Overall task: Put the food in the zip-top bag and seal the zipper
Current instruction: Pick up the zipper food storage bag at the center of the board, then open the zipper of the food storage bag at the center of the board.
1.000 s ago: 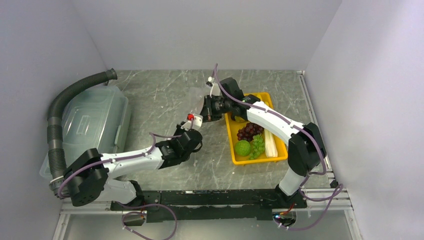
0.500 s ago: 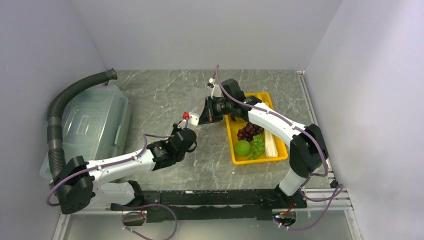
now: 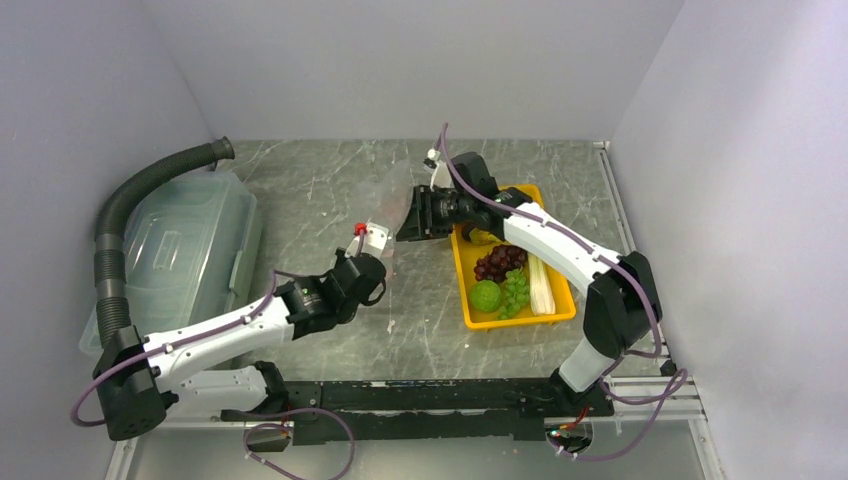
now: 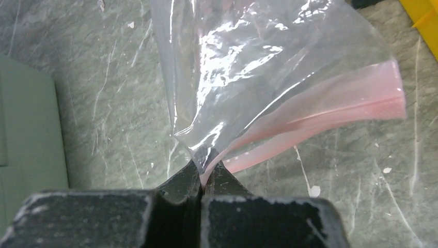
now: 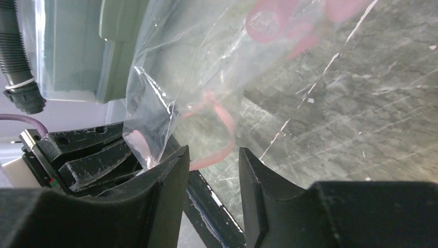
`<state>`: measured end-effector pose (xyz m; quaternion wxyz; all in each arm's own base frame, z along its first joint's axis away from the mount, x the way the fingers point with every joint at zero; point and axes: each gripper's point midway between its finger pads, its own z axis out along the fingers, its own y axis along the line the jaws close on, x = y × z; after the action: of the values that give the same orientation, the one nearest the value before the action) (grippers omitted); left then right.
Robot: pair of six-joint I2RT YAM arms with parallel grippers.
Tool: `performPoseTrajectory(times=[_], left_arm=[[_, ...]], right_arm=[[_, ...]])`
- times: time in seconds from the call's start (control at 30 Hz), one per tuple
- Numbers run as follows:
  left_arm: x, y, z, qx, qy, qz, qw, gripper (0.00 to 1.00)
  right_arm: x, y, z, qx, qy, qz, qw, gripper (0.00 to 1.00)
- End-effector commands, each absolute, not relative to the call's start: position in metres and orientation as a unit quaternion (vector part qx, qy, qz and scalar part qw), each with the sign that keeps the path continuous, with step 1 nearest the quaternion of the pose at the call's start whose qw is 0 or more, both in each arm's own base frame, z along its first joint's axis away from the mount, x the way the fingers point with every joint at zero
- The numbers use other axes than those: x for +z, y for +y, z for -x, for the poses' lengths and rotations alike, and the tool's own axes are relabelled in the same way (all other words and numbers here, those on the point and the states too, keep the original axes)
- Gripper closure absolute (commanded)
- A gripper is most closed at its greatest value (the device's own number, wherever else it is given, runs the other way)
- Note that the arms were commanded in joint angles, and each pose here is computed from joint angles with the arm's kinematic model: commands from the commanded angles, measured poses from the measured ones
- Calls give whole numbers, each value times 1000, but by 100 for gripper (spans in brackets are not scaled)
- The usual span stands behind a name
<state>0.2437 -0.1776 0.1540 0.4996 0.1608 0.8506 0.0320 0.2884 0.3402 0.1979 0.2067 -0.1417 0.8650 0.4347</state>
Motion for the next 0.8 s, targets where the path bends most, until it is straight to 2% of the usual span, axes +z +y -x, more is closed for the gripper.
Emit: performPoseTrajectory(times=[0.0, 0.17, 0.53, 0.77], left_arm=[[167, -179, -239, 23, 869, -124, 478, 100], [171, -185, -236, 15, 883, -106, 457, 100], [208, -197, -238, -11, 888, -83, 453, 100], [222, -207, -234, -32, 895, -84, 436, 100]], right_arm=[[252, 331, -290, 446, 840, 140, 276, 53], [272, 316, -279, 442, 830, 131, 314, 45], [273, 301, -234, 436, 802, 160, 375, 42], [269, 303, -224, 417, 786, 174, 423, 34]])
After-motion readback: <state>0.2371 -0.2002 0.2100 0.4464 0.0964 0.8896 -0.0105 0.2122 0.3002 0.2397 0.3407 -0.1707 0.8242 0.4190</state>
